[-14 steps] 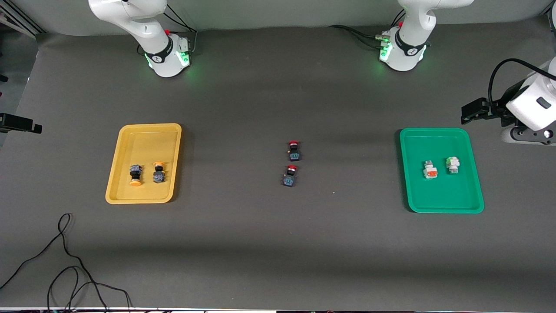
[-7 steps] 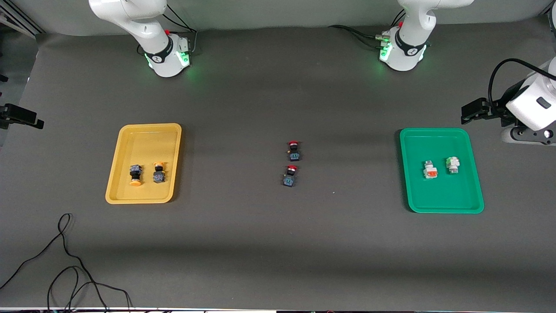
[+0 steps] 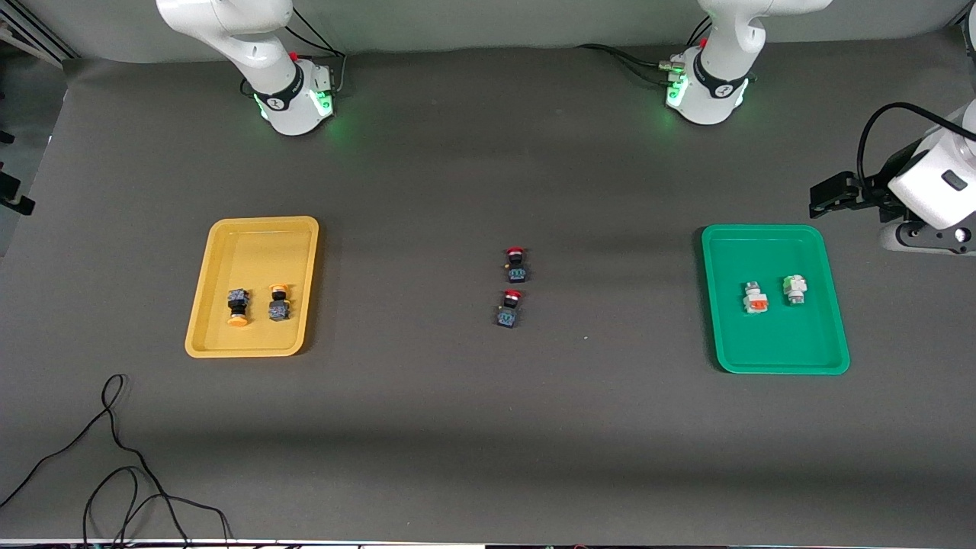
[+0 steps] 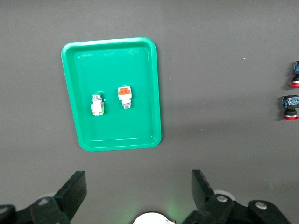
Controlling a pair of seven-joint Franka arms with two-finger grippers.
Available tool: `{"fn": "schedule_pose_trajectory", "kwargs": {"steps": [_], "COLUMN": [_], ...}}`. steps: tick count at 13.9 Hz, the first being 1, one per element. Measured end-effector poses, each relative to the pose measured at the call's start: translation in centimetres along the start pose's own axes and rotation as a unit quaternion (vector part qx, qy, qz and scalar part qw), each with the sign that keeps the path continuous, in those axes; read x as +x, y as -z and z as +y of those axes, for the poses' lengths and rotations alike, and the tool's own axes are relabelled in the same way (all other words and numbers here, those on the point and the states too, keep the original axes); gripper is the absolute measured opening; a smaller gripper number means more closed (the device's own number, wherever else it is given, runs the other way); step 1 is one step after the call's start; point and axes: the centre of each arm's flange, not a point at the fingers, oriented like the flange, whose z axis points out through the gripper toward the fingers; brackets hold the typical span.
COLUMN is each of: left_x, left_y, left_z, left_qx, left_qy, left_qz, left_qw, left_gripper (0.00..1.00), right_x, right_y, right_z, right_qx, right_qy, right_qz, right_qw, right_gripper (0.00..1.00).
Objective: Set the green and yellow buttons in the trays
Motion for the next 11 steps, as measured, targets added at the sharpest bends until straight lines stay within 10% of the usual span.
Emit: {"fn": "schedule_pose_trajectory", "kwargs": {"steps": [11], "left_x": [0.01], "left_y": [0.01], "left_z": [0.0], "left_qx": [0.0], "left_qy": [0.0], "left_qz": [0.001], "left_qw": [1.0], "left_gripper": [1.0], "right_x": [-0.88], "right_y": [0.93], "right_z": [-0.79], "right_qx": [0.004], "right_qy": [-0.017], "right_qz": [-0.002], "right_qw": [1.0], "right_gripper": [1.0]}}
